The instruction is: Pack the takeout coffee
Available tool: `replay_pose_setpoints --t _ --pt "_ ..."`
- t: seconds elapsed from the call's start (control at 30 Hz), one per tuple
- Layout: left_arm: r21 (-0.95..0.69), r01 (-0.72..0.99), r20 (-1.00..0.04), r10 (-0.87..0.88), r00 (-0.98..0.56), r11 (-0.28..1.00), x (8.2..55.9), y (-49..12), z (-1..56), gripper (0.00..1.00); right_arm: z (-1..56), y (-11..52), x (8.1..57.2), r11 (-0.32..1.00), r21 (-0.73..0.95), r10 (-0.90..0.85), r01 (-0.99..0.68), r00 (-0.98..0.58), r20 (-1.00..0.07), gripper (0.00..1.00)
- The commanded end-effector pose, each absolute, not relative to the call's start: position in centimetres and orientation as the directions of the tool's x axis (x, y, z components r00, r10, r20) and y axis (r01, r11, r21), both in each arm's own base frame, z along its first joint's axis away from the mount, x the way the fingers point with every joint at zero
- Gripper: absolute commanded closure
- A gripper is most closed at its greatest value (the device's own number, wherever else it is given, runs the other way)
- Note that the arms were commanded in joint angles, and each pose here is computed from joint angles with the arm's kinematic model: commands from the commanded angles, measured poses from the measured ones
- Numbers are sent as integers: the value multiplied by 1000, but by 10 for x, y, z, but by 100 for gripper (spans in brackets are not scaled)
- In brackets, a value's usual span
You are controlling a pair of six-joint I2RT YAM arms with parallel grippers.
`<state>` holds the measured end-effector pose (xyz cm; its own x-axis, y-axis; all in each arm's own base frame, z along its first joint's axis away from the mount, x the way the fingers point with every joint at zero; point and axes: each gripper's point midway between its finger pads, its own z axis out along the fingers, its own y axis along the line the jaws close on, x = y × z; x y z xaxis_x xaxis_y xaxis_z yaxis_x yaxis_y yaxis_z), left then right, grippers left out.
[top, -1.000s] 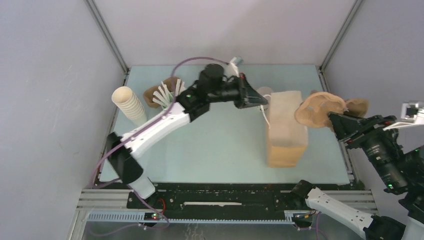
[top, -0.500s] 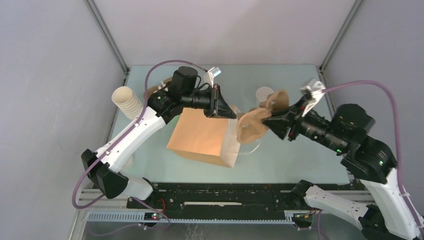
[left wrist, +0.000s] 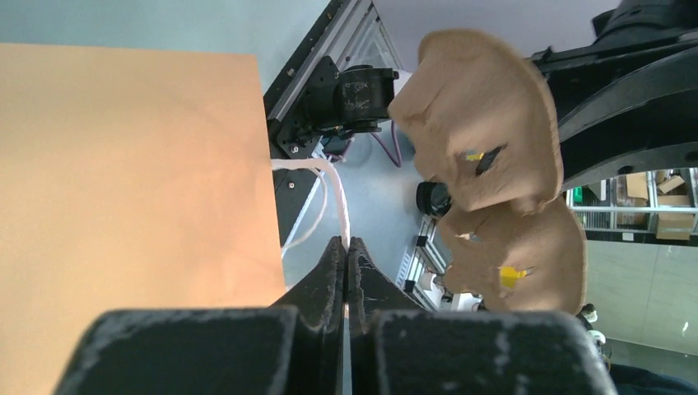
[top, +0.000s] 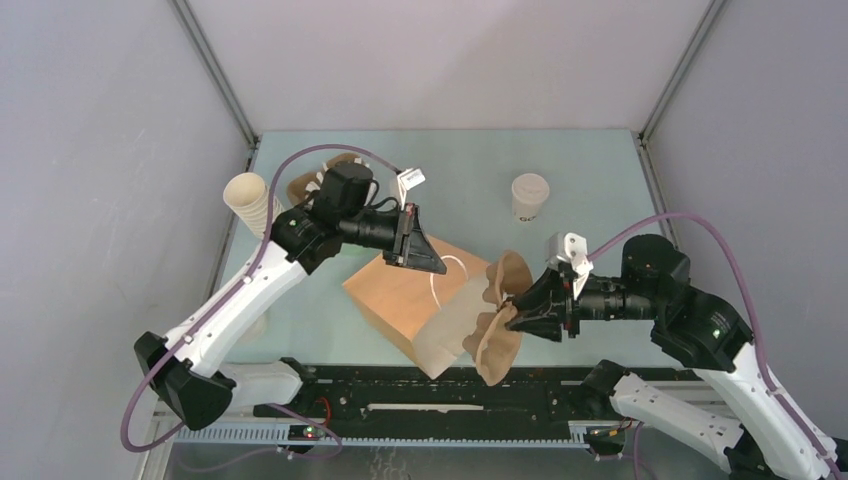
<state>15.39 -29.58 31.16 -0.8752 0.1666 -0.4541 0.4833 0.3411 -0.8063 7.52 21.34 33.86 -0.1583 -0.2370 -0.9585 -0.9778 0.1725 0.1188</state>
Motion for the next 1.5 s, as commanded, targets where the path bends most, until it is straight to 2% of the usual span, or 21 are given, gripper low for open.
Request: replay_pose_setpoints --t 0.0,0.33,0.67,1.0,1.47 --pt "-797 534 -510 159 -846 283 151 -290 328 100 330 226 55 20 154 -218 -988 -155 -963 61" --pt "-802 537 -517 147 -843 262 154 -285 342 100 290 248 62 3 220 -181 -975 -217 -959 60" --pt "-810 539 -518 151 -842 230 151 -285 355 100 260 252 79 64 179 -193 -982 -188 -963 57" --pt "-812 537 -518 145 -843 228 150 -285 361 100 251 251 96 158 156 -175 -975 -183 -967 57" --pt "-833 519 -506 116 -855 189 149 -288 372 100 249 279 118 144 154 -132 -978 -174 -976 57"
